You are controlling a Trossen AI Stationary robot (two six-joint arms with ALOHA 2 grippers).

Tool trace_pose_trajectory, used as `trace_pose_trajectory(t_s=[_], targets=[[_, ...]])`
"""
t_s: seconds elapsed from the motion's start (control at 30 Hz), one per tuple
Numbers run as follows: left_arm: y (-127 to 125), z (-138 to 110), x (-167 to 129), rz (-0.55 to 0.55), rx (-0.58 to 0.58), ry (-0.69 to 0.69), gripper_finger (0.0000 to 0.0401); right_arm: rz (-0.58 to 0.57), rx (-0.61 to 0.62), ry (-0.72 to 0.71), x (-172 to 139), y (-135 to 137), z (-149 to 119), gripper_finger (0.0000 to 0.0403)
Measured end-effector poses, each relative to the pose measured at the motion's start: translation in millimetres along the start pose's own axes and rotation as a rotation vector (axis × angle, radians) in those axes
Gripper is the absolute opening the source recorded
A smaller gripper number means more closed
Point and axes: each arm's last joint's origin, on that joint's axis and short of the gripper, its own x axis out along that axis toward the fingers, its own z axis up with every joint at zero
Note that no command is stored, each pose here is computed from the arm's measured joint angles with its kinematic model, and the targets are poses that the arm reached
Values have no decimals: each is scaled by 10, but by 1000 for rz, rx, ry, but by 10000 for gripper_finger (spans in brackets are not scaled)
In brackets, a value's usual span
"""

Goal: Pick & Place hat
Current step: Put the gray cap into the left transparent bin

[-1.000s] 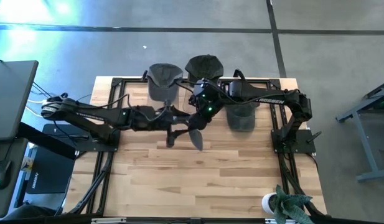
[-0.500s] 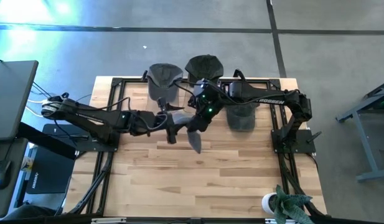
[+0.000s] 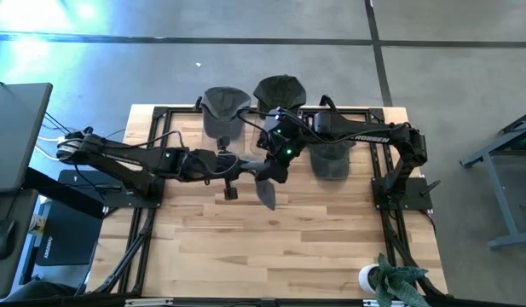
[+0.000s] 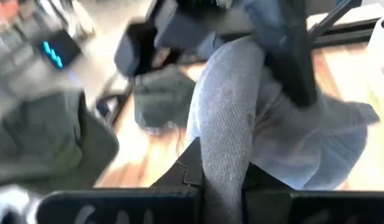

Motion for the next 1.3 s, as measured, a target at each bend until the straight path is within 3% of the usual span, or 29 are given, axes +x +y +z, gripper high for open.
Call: trace_pose_trajectory(t_s=[0.2, 0.4, 0.5, 0.57, 0.7, 0.87, 1.1, 1.3], targets=[[196, 93, -158, 7, -221, 229, 6, -96, -9, -70, -132, -148, 83, 122], [516, 171, -286, 118, -511, 359, 3, -490, -96, -240, -303, -93, 41, 182], [647, 231, -348, 154, -548, 374, 3, -646, -182, -321, -320, 99, -40, 192], [702, 269, -383, 153, -550, 379, 2, -691, -215, -362, -356, 228, -99, 194], [761, 338, -417, 124, -572, 361, 1, -628, -201, -394, -373, 371, -156, 203], [787, 362, -431, 163, -568, 343, 1, -514, -300, -420, 45, 388, -299, 239], [789, 365, -431, 173, -580, 338, 0, -585, -265, -644, 576, 115, -623, 263], [779, 380, -424, 140, -645, 328, 0, -615, -208, -880, 672, -97, -718, 261]])
